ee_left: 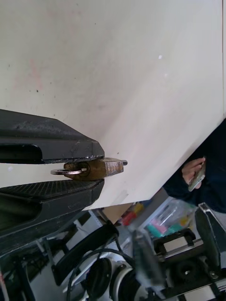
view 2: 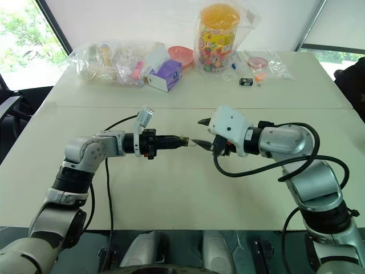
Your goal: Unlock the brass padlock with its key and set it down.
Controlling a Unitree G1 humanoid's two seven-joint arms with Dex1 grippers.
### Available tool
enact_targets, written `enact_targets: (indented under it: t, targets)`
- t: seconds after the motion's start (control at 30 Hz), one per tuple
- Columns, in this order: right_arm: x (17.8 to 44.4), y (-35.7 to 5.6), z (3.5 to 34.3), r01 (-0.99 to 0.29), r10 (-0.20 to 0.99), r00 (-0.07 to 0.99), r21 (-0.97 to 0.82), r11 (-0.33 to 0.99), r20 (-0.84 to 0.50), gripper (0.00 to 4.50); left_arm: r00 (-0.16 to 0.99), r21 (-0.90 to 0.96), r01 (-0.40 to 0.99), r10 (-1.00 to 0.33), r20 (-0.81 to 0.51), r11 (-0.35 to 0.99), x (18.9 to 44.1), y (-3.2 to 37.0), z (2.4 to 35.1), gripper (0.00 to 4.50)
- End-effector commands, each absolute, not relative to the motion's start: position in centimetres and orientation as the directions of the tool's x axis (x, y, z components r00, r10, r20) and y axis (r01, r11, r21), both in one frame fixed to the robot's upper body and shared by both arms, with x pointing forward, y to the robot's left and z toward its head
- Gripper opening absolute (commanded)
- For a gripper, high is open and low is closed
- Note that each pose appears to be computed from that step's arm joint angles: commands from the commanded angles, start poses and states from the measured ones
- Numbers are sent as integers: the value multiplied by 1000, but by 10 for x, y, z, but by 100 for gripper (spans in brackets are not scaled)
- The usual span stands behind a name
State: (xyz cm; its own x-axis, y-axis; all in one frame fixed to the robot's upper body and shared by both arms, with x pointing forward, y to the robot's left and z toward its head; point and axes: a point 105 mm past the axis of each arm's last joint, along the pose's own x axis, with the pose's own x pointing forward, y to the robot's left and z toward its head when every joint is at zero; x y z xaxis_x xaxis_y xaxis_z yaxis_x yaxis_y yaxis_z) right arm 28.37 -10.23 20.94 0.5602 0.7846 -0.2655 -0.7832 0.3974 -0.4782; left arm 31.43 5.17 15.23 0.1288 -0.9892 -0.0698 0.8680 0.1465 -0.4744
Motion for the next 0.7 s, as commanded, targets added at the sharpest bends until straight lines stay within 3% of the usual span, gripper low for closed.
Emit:
enact_targets:
  t: [0.03,0.07,0.7]
  targets:
    - [281,-97,214,-760,784,574,-509,404,-236,22,89,-435,896,-996,-27,92,310,50,171,0]
    - [280,-95,211,-762,785,572,-510,399,-240,4,86,-433,897,-996,-25,88,310,50,172,0]
    - [290,-103,165,-773,738,600,-462,435,-309,4,64,-443,896,-996,67,28,306,46,198,0]
